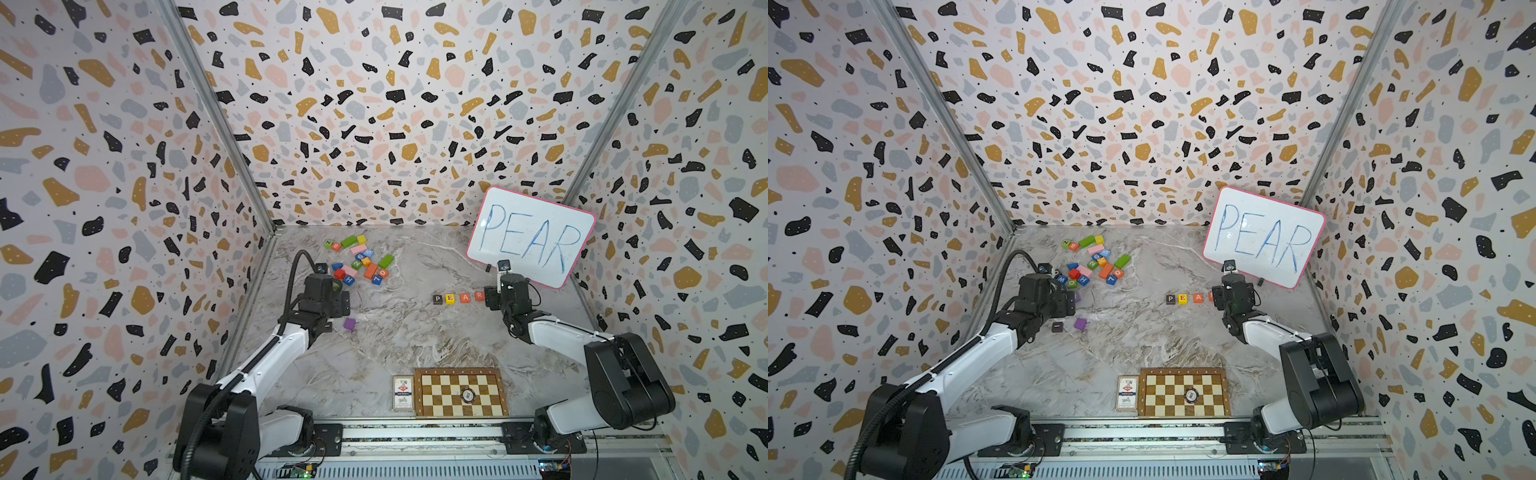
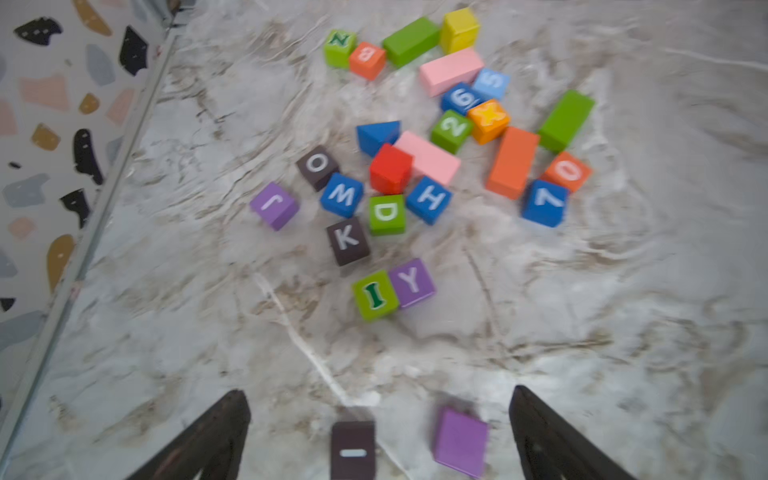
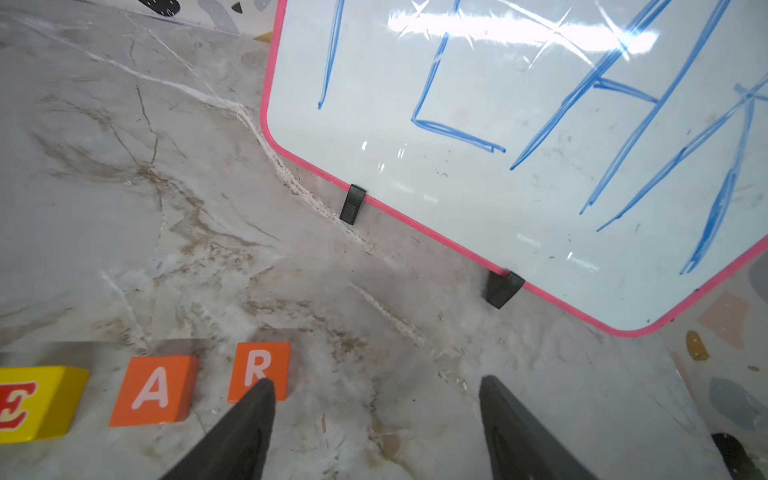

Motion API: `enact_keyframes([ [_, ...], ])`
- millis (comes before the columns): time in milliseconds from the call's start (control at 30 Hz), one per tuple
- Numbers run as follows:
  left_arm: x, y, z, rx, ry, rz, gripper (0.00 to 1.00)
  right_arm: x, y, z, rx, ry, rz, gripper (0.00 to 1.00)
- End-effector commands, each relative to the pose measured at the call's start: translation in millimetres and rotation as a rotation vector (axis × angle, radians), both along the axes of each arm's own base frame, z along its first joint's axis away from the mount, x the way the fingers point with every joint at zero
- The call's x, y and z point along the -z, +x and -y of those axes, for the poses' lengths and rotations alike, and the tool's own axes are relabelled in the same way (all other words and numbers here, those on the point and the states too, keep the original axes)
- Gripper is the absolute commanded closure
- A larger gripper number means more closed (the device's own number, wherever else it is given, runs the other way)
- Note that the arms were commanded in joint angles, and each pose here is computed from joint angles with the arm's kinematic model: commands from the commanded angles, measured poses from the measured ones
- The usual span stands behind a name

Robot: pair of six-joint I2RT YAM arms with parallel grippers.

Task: Spell the uppercase word “pear” with letter blocks
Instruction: Reset both arms

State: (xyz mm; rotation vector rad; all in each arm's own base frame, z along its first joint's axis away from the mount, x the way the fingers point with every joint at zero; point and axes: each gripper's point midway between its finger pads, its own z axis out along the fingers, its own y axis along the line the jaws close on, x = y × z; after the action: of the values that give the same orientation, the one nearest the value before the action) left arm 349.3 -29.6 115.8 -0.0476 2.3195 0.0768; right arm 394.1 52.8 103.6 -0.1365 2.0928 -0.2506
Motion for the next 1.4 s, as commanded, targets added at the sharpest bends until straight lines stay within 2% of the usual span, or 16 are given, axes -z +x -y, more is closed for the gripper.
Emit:
enact_keyframes([
  [0, -0.6, 29.1, -12.2, 0.009, 0.047, 0.083, 0.05, -17.1, -1.4, 11.8, 0.004, -0.022, 0.157, 0.21],
  [67, 9.8, 37.4, -14.0, 0.012, 0.022, 0.074, 0.05, -14.5, -12.8, 17.8, -0.012, -0.01, 0.216, 0.21],
  [167, 15.6, 45.8, -10.3, 0.055, -0.027, 0.092, 0.05, -31.7, -22.2, 22.4, -0.038, 0.02, 0.324, 0.18],
  [200, 18.3, 46.0, -11.6, 0.059, -0.036, 0.086, 0.05, -33.6, -23.8, 28.1, -0.022, 0.048, 0.343, 0.0],
  [300, 20.2, 46.3, -24.3, 0.022, -0.015, 0.093, 0.06, -25.2, -26.6, 20.2, -0.14, 0.125, 0.361, 0.01],
  [500, 3.6, 48.0, -38.7, -0.008, 0.05, 0.221, 0.04, -15.4, -22.6, 24.6, -0.16, 0.168, 0.34, 0.01],
  [633, 14.8, 45.1, -56.2, -0.063, -0.04, 0.23, 0.03, -14.9, -22.3, 24.6, -0.162, 0.17, 0.338, 0.0],
  [767, 19.3, 48.1, -46.7, 0.001, -0.062, 0.22, 0.06, -16.3, -22.9, 25.3, -0.144, 0.159, 0.346, 0.0],
  [900, 11.6, 37.0, -45.1, 0.01, -0.055, 0.315, 0.02, -16.1, -22.4, 26.2, -0.151, 0.165, 0.342, 0.0],
  [1067, 12.9, 31.0, -41.6, 0.024, -0.043, 0.342, 0.01, -15.1, -22.5, 25.9, -0.152, 0.165, 0.339, 0.01],
  [1133, 15.4, 26.2, -37.7, 0.04, -0.033, 0.428, 0.01, -16.1, -22.1, 26.1, -0.151, 0.164, 0.342, 0.01],
  [1233, 21.1, 26.2, -38.7, 0.031, -0.026, 0.354, 0.01, -15.3, -21.9, 25.9, -0.151, 0.166, 0.338, 0.01],
  [1300, 21.3, 29.6, -38.1, 0.033, -0.024, 0.377, 0.01, -15.3, -22.0, 26.1, -0.151, 0.165, 0.338, 0.01],
  [1367, 24.4, 30.7, -37.7, 0.036, -0.021, 0.34, 0.01, -15.4, -21.6, 25.1, -0.155, 0.163, 0.338, 0.01],
])
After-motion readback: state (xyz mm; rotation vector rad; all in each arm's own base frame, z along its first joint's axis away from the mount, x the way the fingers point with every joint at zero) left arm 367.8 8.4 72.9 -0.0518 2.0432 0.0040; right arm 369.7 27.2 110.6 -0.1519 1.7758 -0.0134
